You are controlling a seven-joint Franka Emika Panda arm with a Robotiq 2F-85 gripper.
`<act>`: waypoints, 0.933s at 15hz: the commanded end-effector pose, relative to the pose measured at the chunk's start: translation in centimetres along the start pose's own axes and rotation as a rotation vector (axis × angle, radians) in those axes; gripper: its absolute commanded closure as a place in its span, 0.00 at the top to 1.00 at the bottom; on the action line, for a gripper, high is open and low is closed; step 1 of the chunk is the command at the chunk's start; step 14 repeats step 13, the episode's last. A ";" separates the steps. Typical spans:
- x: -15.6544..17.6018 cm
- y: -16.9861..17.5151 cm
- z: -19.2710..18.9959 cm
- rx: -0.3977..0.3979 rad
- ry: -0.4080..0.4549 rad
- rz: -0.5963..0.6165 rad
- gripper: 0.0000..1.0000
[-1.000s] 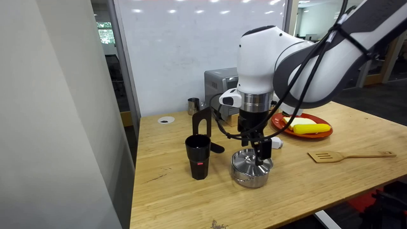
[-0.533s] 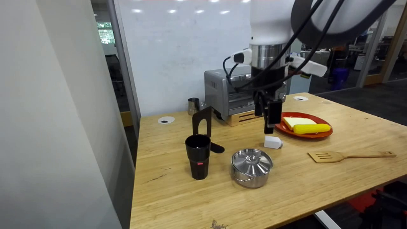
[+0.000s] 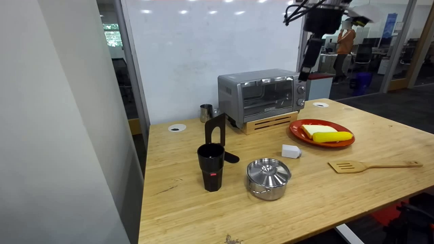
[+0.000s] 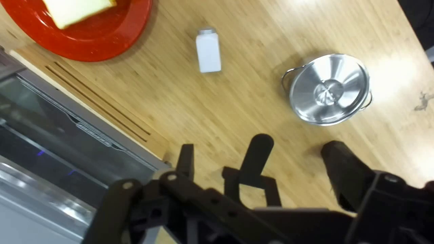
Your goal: Pick the lid and cover the pot
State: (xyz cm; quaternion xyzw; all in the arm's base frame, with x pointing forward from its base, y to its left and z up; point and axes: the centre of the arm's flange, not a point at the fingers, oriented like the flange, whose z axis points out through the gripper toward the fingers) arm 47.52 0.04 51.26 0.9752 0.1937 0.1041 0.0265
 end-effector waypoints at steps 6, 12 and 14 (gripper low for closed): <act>-6.7 10.8 3.5 0.032 0.089 0.488 1.00; -7.5 11.1 6.3 0.045 -0.011 0.615 1.00; -7.5 11.1 6.7 0.046 -0.018 0.623 1.00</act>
